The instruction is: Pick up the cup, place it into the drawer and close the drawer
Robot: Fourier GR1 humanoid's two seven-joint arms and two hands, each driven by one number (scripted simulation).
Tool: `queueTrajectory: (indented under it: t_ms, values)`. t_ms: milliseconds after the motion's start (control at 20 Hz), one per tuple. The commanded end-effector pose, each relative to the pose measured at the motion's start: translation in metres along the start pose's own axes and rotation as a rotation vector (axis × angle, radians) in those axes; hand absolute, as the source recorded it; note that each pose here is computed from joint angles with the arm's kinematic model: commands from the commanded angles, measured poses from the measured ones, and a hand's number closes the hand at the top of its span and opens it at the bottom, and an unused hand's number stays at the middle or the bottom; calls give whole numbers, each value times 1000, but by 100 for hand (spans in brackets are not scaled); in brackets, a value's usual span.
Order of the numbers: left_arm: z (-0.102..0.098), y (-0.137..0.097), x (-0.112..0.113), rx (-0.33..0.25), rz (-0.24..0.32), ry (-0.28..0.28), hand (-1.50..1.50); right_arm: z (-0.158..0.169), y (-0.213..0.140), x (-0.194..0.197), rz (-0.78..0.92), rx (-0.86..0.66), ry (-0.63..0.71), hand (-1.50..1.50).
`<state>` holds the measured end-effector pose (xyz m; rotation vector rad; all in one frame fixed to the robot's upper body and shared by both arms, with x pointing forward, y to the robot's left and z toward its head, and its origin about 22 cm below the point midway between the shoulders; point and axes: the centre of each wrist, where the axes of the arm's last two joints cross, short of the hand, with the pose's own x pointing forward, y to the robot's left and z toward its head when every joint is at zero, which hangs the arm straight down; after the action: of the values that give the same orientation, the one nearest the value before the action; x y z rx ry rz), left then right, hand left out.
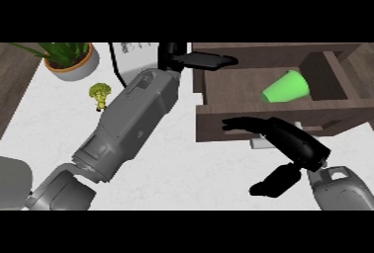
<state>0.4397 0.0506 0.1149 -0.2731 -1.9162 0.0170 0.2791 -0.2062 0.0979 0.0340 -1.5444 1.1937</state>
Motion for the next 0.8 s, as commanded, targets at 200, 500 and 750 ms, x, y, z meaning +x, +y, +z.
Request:
queueTrajectory:
  t_ms: [200, 500, 750]
  values:
    - [22, 18, -21, -1, 70, -9, -150, -39, 18, -73, 106, 86, 187, -150]
    - [30, 44, -22, 16, 85, -8, -150, -55, 15, -124, 102, 31, 253, 150]
    - [40, 76, -23, 1, 102, 5, -150, -61, -20, -134, 61, -107, 181, 150]
